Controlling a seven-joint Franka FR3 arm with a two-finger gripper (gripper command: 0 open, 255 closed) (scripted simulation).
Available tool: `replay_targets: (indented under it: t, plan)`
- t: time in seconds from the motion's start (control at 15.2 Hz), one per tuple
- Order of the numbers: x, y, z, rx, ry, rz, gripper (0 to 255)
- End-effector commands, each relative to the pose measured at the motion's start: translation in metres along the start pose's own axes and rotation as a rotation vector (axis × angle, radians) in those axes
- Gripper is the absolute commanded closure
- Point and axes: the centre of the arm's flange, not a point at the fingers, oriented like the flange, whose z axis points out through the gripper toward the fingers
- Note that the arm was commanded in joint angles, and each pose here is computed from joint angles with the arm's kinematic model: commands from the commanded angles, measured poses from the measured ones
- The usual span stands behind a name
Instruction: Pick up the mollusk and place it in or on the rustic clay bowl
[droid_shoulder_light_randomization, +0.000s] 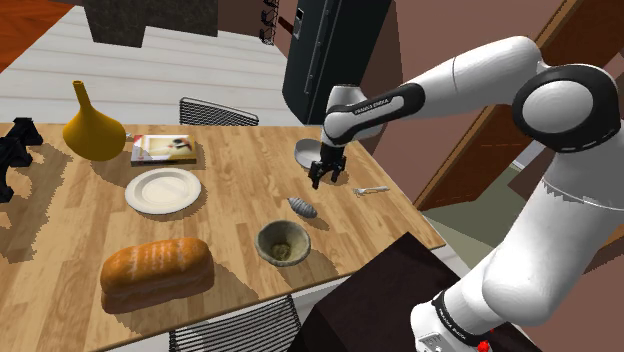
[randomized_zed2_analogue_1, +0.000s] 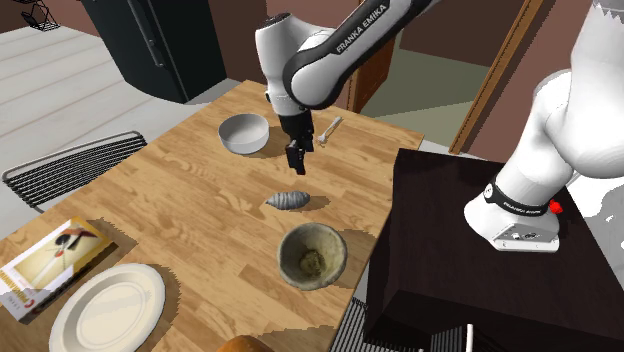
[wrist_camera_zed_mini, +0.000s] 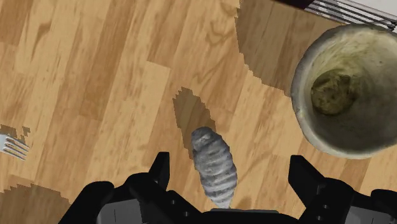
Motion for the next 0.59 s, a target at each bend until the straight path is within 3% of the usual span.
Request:
replay_targets:
  t: [0.0,0.53]
  plan:
    - [0.020,0.000,0.019,0.001,-0.005,-0.010,0]
    - [0.096,-0.006,0.094,0.008,-0.023,-0.051,0]
